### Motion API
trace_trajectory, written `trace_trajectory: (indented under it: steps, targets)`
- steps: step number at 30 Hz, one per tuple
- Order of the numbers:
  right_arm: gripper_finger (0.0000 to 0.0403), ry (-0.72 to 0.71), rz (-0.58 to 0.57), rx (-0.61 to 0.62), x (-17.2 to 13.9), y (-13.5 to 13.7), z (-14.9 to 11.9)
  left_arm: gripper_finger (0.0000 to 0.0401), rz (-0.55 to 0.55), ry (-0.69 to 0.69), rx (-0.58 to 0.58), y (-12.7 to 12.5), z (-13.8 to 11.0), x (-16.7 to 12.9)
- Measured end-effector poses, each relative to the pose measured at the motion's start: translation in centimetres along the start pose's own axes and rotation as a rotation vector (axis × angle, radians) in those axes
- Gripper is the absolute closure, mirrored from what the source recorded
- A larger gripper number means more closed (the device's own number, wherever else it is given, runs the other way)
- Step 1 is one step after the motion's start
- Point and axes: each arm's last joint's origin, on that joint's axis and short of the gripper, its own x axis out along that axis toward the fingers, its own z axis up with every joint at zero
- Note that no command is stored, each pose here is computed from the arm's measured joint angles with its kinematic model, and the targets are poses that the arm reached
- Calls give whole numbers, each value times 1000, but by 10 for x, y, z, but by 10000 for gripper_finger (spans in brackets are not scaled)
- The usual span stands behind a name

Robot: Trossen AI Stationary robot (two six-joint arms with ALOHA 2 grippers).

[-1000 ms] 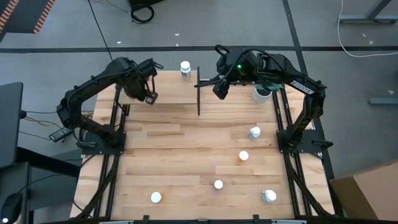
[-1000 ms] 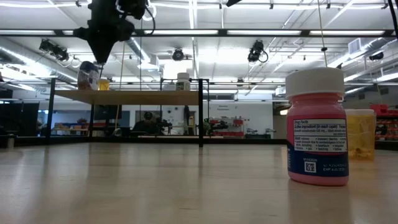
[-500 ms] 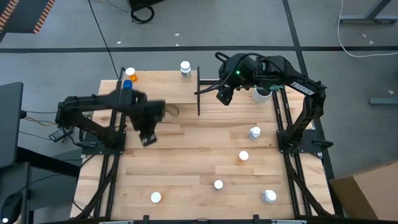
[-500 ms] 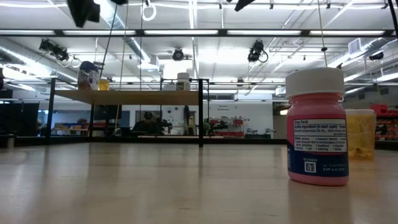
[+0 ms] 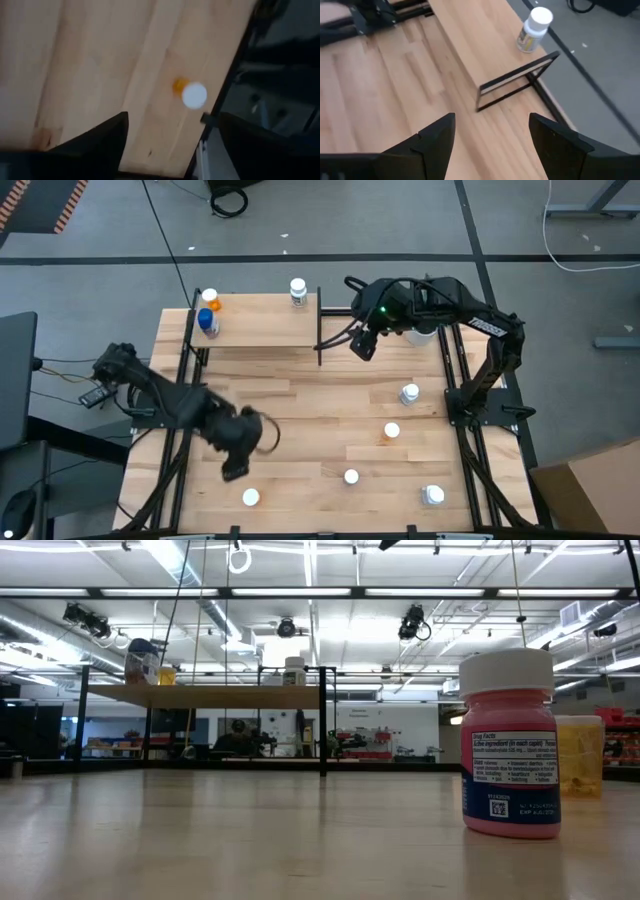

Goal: Pick and place medicine bottles onto shelf by color
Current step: Put the left orange pill bottle on the shelf

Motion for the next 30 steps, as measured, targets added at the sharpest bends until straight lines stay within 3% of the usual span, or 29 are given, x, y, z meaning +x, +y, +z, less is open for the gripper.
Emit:
trace_trajectory:
  steps: [3, 10, 15, 20, 28, 30]
  targets:
    - [141, -6, 25, 64, -3, 10, -2, 77, 14, 33, 51, -13, -9, 11]
    - [141, 61, 92, 153, -3, 45, -20, 90, 32, 87, 33, -30, -18, 29]
    - [141, 230, 141, 119, 11, 87, -56, 100, -10, 58, 29, -37, -20, 29]
    - [141, 358, 161, 173, 7, 125, -95, 106, -16, 51, 82, -45, -33, 29]
    - [141, 272, 129, 276, -26, 162, -131, 106, 6, 22, 139, -53, -48, 30]
    - [141, 234, 118, 294, -31, 166, -136, 106, 18, 17, 98, -52, -48, 30]
